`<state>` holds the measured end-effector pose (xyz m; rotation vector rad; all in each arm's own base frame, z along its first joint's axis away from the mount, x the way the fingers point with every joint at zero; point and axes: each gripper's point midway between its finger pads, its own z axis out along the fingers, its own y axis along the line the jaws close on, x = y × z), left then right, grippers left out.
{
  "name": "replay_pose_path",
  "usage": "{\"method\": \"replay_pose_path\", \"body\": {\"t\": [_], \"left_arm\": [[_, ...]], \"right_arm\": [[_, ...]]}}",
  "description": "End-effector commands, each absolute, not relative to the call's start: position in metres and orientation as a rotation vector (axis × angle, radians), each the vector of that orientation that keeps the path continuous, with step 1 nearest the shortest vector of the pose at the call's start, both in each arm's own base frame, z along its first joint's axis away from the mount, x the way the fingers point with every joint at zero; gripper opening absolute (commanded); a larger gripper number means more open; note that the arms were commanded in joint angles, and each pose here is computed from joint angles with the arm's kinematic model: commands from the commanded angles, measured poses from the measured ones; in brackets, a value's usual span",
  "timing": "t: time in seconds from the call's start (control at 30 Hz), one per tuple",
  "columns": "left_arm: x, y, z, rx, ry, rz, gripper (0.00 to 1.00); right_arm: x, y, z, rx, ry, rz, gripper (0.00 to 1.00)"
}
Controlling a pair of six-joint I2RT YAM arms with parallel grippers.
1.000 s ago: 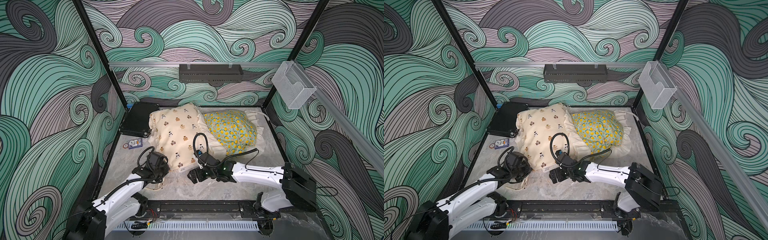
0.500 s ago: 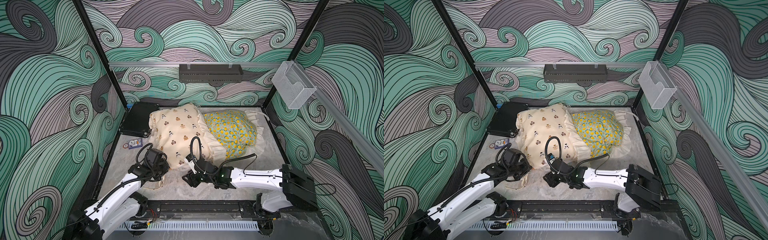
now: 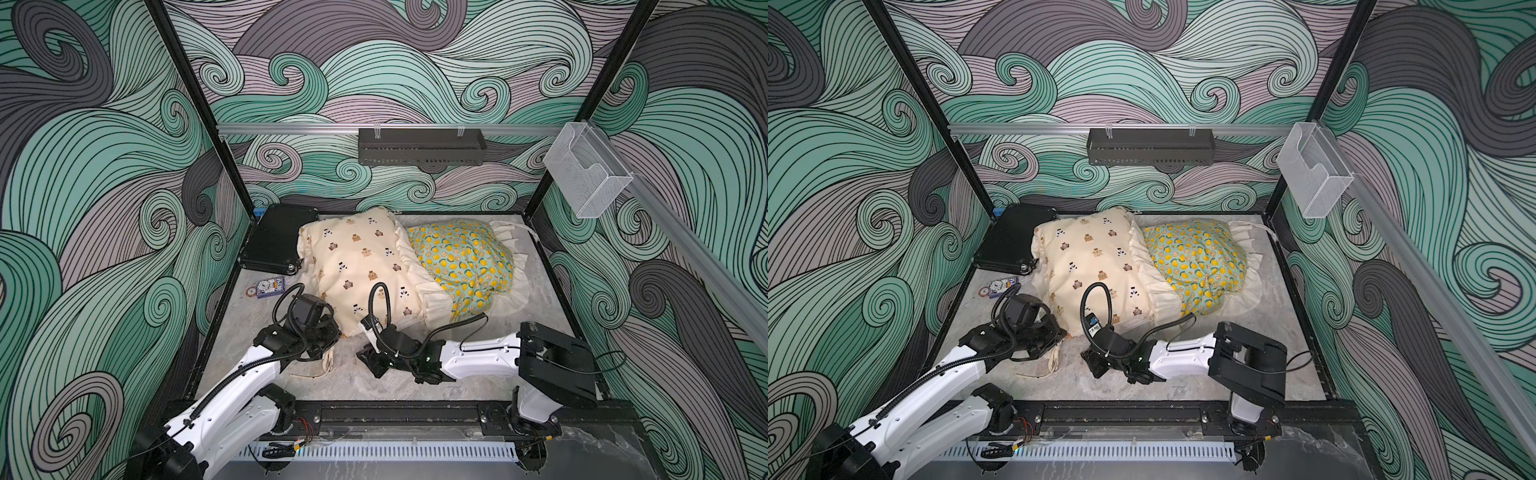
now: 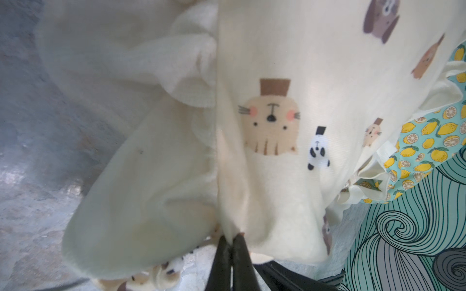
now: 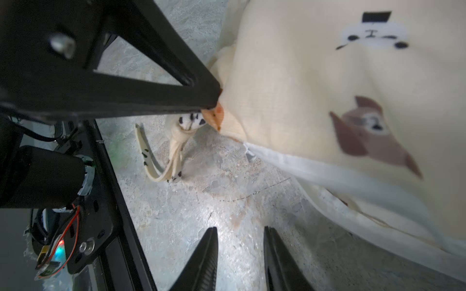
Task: Zip up pillowcases
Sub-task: Pick up the pillowcase from the center of the board.
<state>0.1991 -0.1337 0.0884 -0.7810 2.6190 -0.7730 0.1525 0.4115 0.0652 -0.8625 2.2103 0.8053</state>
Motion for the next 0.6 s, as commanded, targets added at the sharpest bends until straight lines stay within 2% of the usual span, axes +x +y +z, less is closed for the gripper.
{"method": "replay_pose_path", "body": {"t": [0.0, 0.57], "left_arm": [[0.201, -0.139, 0.105, -0.736, 2.601, -0.817, 0.0], [0.205, -0.143, 0.112, -0.731, 2.582, -0.848, 0.0]], "right_arm": [[0.163, 0.428, 0.083, -0.829, 2.108, 0.811, 0.36], [0.188, 0.436, 0.088, -0.75, 2.019, 0.69, 0.36]]}}
